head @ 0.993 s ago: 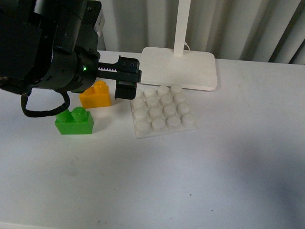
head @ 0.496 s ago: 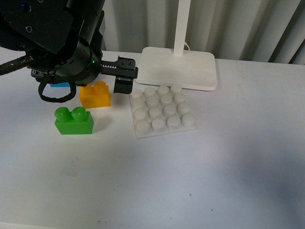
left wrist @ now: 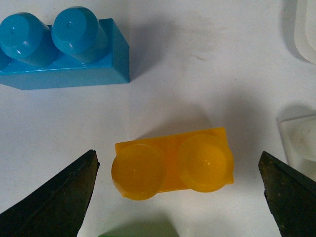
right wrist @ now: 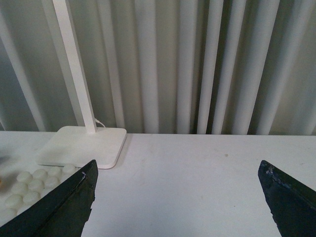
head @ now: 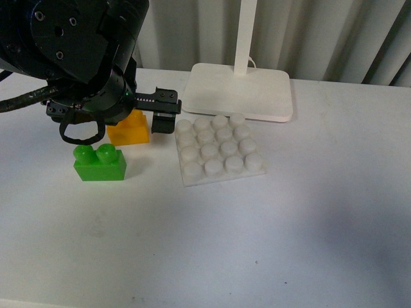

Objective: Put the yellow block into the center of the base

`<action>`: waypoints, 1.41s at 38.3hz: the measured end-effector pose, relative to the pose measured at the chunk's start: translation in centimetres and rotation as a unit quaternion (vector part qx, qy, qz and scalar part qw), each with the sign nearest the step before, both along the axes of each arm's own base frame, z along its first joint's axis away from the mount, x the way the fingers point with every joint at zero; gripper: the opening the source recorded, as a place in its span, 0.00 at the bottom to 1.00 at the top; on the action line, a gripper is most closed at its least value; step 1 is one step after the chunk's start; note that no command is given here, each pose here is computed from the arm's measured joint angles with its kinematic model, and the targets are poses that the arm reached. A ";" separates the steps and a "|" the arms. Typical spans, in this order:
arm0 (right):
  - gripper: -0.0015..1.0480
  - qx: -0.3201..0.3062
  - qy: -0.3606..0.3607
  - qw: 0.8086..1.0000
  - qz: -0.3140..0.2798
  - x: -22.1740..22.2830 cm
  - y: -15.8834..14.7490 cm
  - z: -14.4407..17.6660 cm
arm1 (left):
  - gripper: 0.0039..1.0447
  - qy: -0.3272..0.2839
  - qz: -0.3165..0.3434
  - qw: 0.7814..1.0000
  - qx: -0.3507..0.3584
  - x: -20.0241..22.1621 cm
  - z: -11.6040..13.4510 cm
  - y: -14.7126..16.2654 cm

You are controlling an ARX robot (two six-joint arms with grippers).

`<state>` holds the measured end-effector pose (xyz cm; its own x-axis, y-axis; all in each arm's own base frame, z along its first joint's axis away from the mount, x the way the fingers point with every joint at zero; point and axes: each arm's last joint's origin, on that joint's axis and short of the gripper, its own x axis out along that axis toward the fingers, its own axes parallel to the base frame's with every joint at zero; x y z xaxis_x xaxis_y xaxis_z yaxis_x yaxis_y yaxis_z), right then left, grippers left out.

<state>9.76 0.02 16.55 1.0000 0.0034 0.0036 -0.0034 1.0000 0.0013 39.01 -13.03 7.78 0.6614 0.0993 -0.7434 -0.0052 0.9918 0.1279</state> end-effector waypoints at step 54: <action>0.91 0.000 0.000 1.000 0.000 0.0 0.0 0.0 | 0.62 -0.018 0.025 0.999 -0.033 -0.8 3.1 -1.4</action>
